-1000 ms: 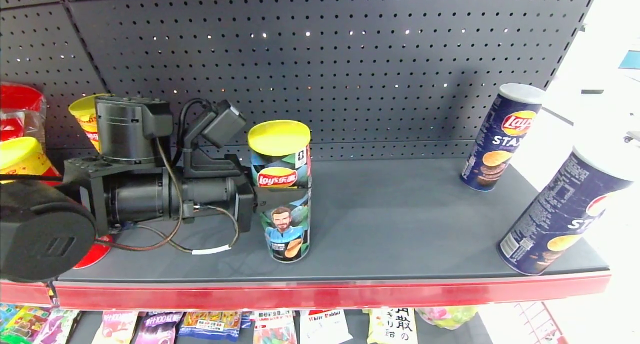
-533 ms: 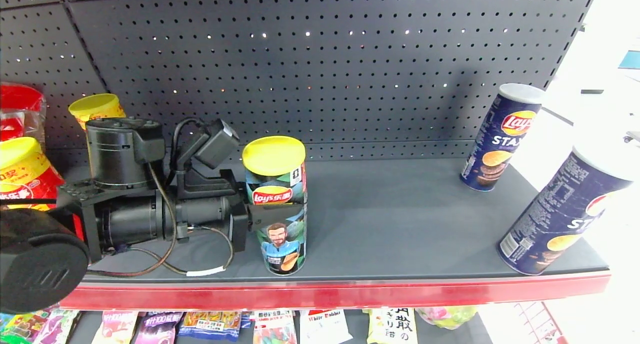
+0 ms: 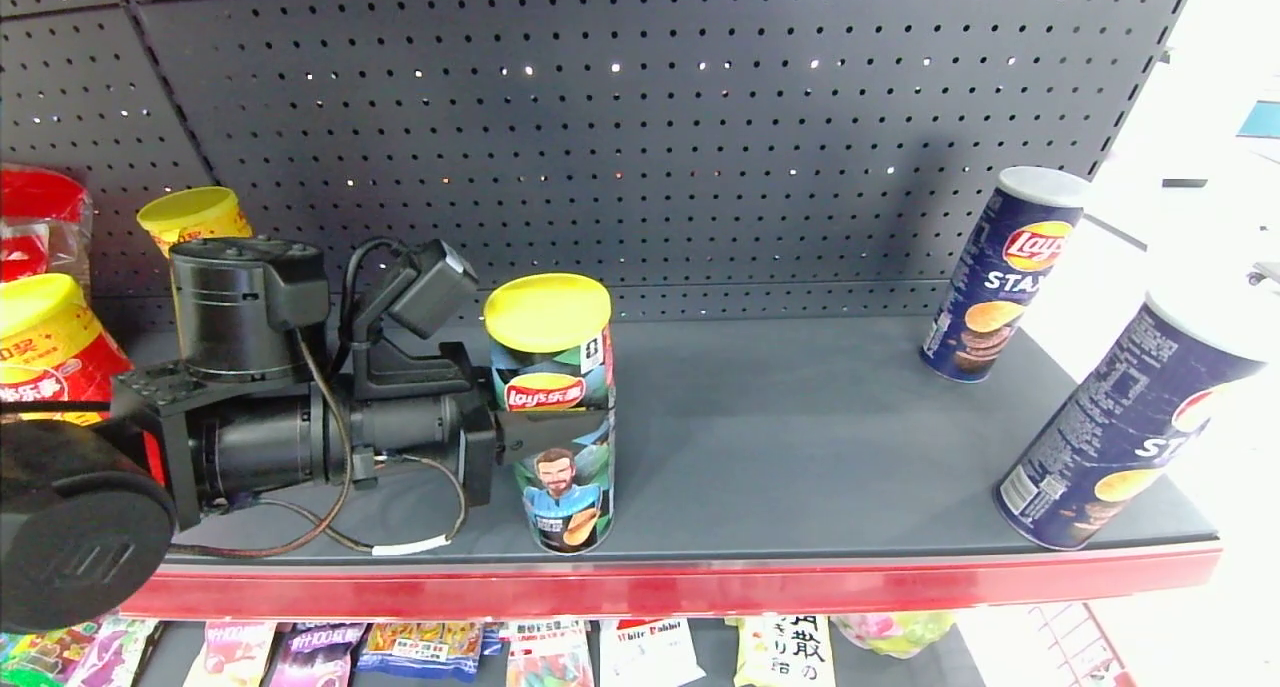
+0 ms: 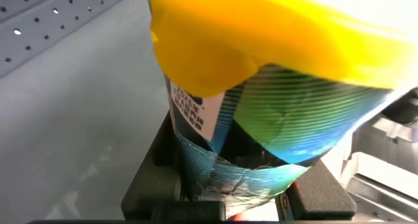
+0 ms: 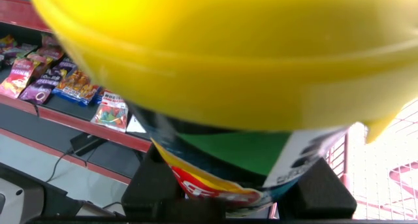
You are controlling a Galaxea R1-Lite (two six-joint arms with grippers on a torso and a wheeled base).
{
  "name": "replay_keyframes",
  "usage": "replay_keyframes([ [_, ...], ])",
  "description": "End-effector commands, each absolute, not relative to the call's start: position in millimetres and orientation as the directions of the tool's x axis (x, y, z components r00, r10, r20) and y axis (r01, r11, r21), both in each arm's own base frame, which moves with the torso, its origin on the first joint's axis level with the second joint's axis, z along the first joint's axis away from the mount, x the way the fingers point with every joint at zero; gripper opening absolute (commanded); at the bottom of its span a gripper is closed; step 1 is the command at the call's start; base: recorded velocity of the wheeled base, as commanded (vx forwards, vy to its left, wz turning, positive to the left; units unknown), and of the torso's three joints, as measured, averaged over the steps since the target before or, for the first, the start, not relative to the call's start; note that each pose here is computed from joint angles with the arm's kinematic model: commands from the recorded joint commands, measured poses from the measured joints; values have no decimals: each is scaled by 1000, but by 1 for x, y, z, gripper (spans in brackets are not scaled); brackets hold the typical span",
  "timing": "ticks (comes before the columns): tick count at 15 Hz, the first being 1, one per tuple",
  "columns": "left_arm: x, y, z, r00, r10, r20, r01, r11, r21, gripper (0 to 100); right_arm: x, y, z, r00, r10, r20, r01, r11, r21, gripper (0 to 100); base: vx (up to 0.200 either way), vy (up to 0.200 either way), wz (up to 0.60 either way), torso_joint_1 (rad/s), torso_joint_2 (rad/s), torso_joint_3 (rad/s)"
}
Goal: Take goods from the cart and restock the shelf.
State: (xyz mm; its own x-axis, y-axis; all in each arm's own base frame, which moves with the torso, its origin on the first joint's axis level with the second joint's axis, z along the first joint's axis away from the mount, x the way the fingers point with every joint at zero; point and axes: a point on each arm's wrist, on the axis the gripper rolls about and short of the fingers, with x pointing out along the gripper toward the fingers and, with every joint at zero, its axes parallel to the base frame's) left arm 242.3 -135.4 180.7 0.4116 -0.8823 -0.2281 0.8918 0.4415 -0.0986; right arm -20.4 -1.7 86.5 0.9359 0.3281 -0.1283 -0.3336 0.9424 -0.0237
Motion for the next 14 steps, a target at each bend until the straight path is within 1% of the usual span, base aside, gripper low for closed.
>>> replay_keyframes([
  [1, 239, -134, 183, 412, -884, -220, 893, 440, -97, 0, -20, -2, 86, 935, 329, -131, -335, 942, -24, 0, 0, 0, 0, 0, 0, 0],
  [7, 234, -132, 173, 404, -880, -249, 890, 441, -116, 0, -20, -2, 86, 935, 329, -129, -335, 942, -24, 0, 0, 0, 0, 0, 0, 0],
  [10, 233, -131, 176, 405, -882, -240, 893, 439, -104, 0, -20, -2, 86, 935, 329, -129, -335, 942, -24, 0, 0, 0, 0, 0, 0, 0],
  [14, 231, -132, 174, 401, -883, -246, 893, 436, -109, 0, -20, -2, 86, 935, 329, -129, -335, 942, -24, 0, 0, 0, 0, 0, 0, 0],
])
